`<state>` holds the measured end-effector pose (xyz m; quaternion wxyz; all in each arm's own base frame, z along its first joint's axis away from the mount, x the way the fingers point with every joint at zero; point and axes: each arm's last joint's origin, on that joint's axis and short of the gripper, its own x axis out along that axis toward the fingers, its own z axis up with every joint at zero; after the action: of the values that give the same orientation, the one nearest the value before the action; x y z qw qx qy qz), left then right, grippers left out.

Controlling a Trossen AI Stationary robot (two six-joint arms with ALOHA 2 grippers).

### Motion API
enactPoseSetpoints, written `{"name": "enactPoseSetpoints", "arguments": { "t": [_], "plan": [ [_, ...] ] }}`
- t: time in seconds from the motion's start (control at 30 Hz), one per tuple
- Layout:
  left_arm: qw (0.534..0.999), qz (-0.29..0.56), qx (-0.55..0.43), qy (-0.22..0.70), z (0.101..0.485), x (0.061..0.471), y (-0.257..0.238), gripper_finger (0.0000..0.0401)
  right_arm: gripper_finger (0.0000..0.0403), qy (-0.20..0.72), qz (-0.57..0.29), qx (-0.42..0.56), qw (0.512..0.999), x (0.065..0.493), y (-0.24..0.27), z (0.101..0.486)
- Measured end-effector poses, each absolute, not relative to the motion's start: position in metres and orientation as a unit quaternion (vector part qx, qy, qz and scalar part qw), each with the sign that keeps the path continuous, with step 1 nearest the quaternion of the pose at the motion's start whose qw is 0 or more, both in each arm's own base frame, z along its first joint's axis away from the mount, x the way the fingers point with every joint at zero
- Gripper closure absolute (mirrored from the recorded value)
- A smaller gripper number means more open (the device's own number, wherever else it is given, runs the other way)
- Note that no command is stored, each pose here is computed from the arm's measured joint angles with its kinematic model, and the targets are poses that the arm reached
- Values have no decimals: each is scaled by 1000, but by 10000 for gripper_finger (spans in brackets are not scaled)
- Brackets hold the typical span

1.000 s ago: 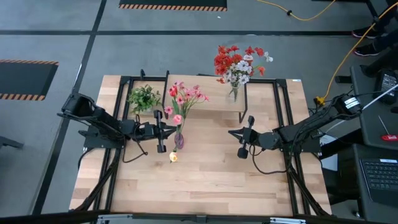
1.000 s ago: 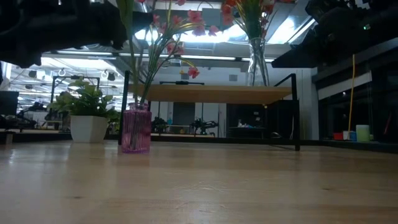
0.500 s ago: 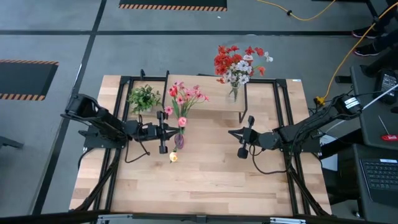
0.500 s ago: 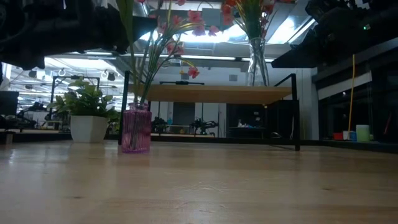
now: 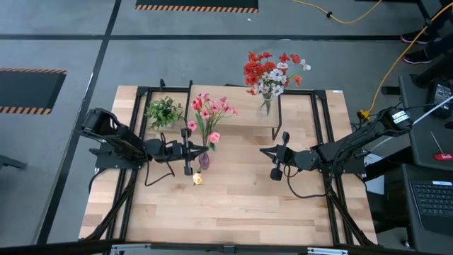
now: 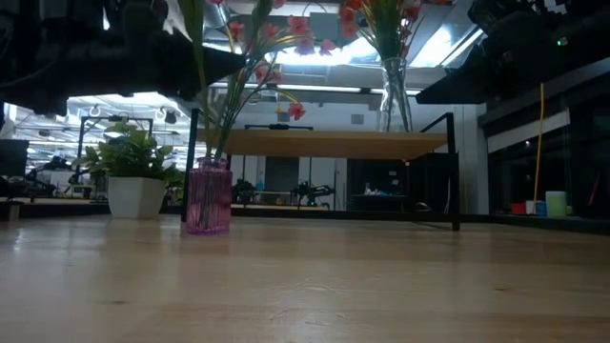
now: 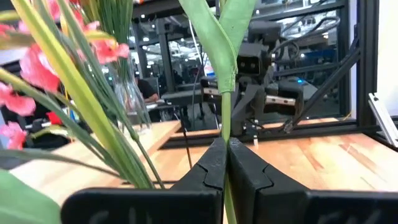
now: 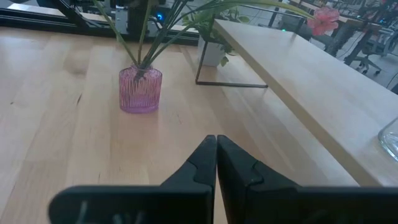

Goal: Pick and place flowers into a vace then onto a shelf
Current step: Put the pink flower into the purple vase

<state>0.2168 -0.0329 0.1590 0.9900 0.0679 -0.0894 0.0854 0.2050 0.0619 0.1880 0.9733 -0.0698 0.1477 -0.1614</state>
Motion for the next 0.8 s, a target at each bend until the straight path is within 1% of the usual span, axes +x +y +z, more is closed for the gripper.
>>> {"name": "enactPoseSetpoints", "arguments": {
  "t": [0.6,0.8],
  "plan": [
    [991,95,60,-69,152,218,-33,398,386,148,-161,-70,973,205,62,188],
    [992,106,47,-45,147,219,-32,398,386,148,-161,-70,973,205,62,188]
  ]
}}
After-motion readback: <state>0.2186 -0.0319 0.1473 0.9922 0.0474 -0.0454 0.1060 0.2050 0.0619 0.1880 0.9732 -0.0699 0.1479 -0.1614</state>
